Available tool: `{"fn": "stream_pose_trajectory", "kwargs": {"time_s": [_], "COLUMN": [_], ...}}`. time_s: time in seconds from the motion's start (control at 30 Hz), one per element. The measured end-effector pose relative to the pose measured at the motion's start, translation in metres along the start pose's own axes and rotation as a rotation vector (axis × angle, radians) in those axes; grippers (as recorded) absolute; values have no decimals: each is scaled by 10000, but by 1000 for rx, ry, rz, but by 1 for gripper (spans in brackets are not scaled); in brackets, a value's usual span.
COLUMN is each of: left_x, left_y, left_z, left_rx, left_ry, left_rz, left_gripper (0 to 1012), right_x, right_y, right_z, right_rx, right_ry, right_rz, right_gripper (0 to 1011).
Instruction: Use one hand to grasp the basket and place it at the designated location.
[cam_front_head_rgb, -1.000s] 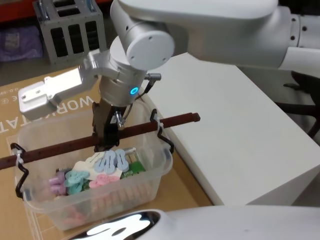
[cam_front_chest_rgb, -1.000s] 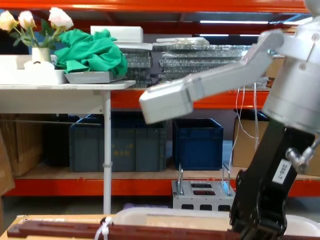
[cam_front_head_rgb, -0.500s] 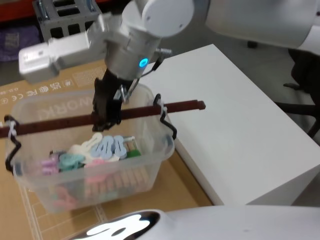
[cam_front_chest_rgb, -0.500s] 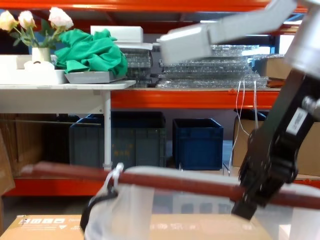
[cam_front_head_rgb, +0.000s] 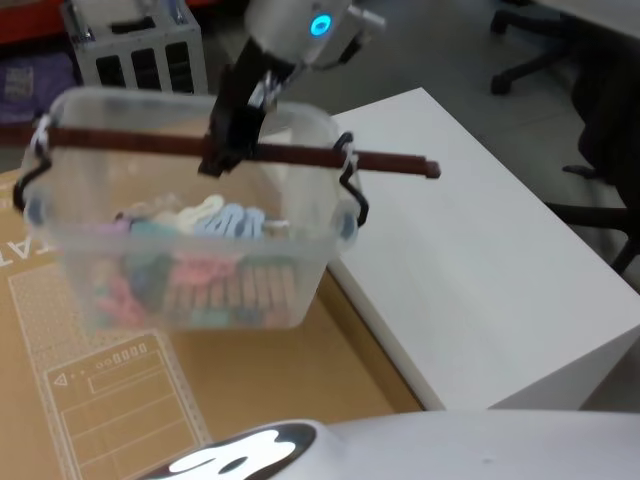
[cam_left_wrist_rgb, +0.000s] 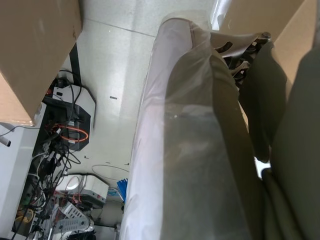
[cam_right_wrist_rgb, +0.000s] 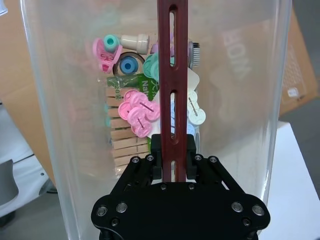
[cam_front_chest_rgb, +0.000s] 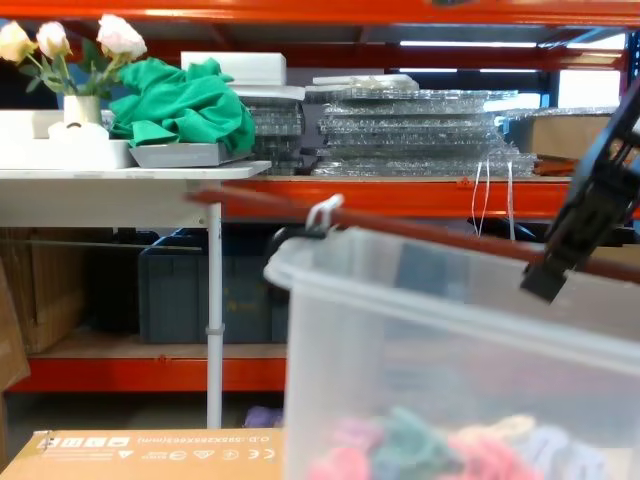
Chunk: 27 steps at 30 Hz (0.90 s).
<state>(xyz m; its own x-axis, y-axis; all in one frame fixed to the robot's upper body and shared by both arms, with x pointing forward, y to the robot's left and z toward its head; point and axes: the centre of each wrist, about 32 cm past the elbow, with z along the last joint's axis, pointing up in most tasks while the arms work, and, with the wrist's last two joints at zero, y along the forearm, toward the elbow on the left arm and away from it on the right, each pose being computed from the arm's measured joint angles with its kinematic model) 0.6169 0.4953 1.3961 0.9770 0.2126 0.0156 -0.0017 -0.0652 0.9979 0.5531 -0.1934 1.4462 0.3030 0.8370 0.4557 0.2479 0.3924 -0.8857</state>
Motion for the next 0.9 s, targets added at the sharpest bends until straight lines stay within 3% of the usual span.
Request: {"fn": "stream_pose_trajectory", "kwargs": {"time_s": [0.23, 0.43, 0.47, 0.73, 0.9], "left_x": [0, 0, 0, 0, 0], "left_y": [0, 0, 0, 0, 0], "left_z": [-1, 0, 0, 0, 0], "left_rx": [0, 0, 0, 0, 0], "left_ry": [0, 0, 0, 0, 0], "left_rz": [0, 0, 0, 0, 0], "left_gripper": [0, 0, 0, 0, 0], "right_x": [-108, -289, -289, -557, -676], "right_y": [-202, -403, -403, -590, -682], "right_z": [-184, -426, -426, -704, -817], "right_rx": [-71, -131, -131, -221, -262], "right_ry": [100, 220, 220, 389, 460], "right_rz": [-10, -39, -39, -40, -38], "right_gripper": [238, 238, 238, 238, 238]}}
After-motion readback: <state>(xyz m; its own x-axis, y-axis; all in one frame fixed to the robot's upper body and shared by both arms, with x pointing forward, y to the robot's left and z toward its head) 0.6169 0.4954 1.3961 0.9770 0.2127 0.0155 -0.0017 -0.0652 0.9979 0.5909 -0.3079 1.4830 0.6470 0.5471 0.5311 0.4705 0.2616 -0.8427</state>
